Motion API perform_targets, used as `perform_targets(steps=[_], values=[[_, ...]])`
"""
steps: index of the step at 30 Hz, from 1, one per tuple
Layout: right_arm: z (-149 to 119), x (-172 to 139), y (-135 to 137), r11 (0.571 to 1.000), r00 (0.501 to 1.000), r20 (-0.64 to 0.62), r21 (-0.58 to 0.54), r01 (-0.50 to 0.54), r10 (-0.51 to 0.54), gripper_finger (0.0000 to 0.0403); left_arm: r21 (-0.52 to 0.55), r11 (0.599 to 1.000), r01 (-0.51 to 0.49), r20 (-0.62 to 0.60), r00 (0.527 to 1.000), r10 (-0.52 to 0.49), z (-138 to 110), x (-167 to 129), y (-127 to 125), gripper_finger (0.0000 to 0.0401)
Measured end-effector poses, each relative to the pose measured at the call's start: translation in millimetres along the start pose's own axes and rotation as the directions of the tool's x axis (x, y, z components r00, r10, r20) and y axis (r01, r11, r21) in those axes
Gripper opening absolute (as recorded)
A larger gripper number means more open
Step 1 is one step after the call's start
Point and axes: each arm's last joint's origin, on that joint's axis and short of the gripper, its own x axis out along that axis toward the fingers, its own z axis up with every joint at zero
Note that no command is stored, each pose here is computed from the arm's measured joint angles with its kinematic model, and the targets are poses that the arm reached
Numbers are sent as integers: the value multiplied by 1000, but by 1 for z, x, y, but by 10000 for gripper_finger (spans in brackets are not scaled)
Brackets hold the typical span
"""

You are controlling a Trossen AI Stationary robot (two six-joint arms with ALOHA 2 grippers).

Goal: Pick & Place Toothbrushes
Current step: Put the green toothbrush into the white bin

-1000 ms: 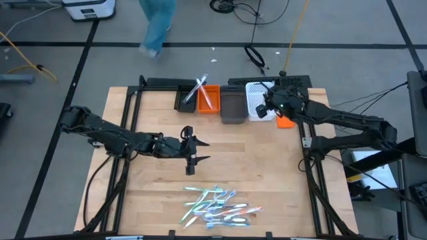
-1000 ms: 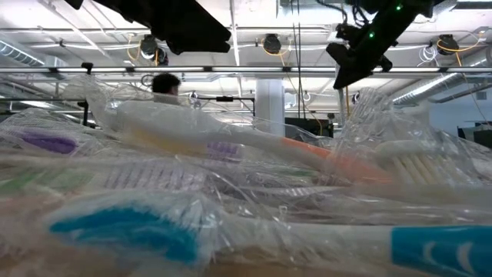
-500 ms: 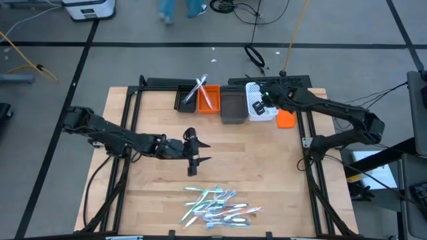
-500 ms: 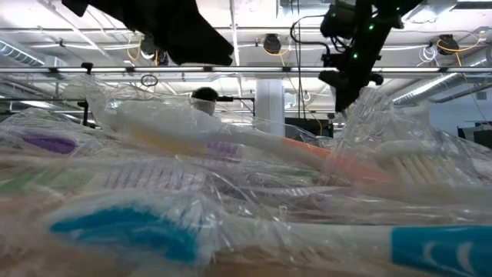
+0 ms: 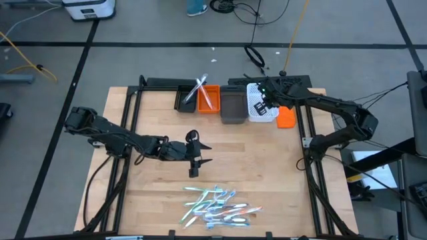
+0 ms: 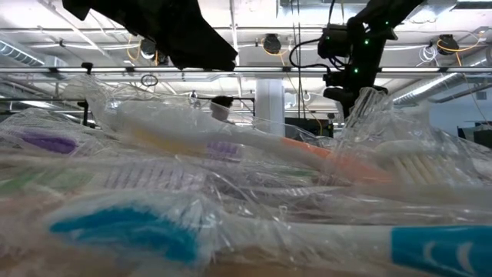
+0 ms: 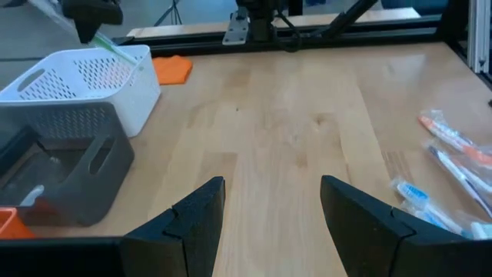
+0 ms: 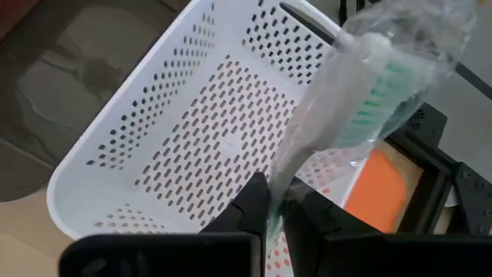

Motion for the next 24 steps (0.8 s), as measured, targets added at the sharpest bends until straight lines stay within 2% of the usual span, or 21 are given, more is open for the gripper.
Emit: perform_targets(steps=[6, 14, 24], values=[[0, 0, 0, 1000, 1000, -2, -11, -1, 1, 17, 0, 1000, 0, 1, 1000, 0, 0, 0, 0, 218], [1, 0, 0, 999, 1000, 9, -34, -4, 4, 73, 0, 1000, 1, 3, 1000, -1, 0, 0, 0, 218], [3, 0, 1, 999, 1000, 27, -35, -9, 10, 124, 2, 1000, 2, -2, 1000, -2, 0, 0, 0, 218]])
